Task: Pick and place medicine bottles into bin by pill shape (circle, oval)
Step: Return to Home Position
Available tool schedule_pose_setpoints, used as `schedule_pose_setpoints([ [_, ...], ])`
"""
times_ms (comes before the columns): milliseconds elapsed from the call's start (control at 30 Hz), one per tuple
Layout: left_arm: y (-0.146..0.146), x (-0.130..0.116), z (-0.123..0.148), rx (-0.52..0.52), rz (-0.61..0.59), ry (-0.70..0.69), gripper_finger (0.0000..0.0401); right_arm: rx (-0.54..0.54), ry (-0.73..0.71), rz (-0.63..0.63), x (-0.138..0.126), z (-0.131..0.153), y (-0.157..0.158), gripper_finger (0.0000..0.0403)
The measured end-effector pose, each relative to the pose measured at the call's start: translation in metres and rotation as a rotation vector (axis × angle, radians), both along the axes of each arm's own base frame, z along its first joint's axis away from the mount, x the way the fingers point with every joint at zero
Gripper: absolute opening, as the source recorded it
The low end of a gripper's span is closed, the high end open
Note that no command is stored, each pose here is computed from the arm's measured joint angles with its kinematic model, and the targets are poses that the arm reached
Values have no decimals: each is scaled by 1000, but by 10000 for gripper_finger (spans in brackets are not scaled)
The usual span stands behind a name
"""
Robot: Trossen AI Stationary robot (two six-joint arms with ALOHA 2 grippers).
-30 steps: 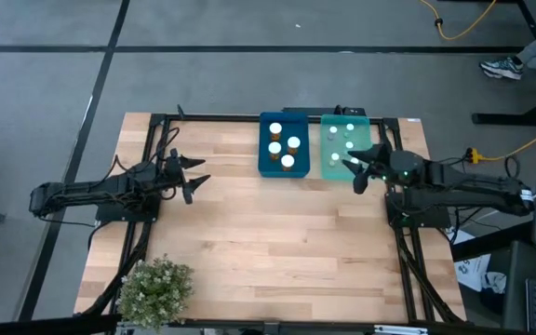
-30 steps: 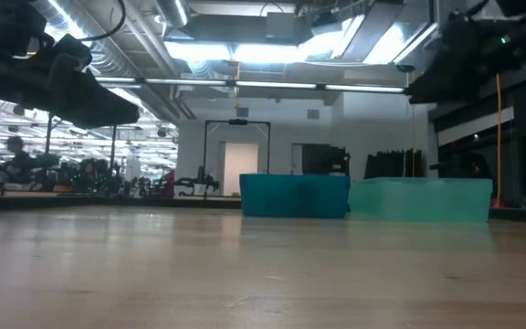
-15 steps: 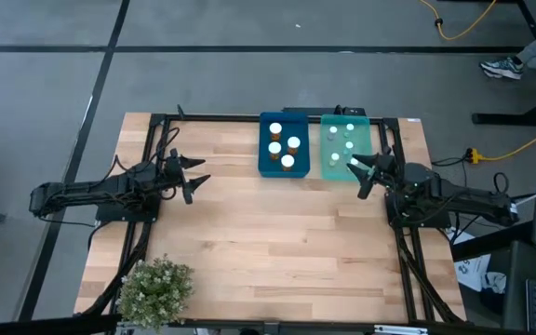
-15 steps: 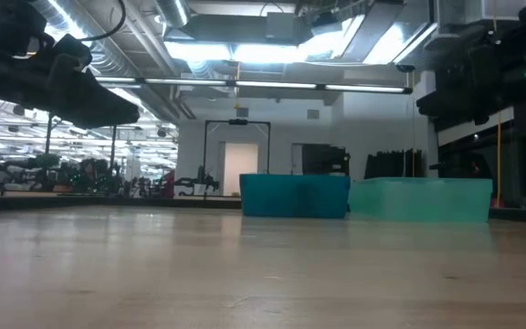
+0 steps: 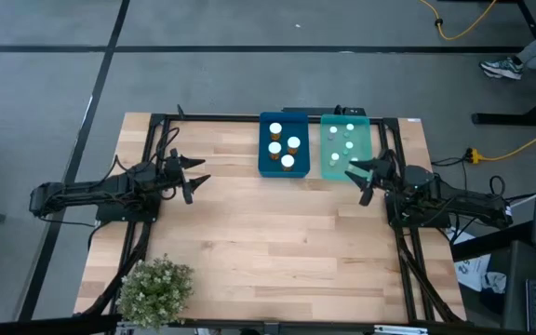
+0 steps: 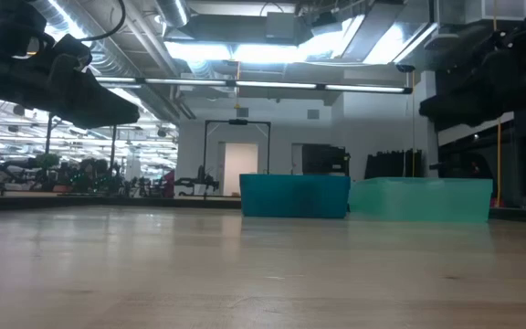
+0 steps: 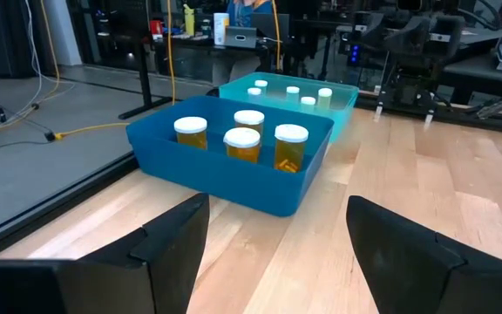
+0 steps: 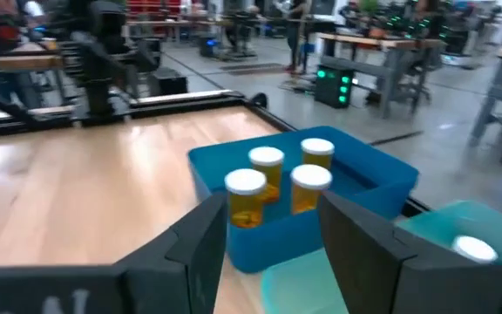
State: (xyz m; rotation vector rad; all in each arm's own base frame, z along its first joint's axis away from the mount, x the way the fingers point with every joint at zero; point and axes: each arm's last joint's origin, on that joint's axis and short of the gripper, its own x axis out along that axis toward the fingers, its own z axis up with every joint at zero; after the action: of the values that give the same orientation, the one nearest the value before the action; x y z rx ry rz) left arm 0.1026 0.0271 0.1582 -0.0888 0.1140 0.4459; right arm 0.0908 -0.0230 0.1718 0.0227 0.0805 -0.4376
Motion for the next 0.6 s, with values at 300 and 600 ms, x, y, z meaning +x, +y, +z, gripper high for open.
schedule_pose_setpoints([
  [300, 0, 0, 0, 0, 0, 0, 263, -16, 11, 48, 1, 0, 1, 183],
  [600, 0, 0, 0, 0, 0, 0, 263, -21, 25, 49, 1, -1, 1, 183],
])
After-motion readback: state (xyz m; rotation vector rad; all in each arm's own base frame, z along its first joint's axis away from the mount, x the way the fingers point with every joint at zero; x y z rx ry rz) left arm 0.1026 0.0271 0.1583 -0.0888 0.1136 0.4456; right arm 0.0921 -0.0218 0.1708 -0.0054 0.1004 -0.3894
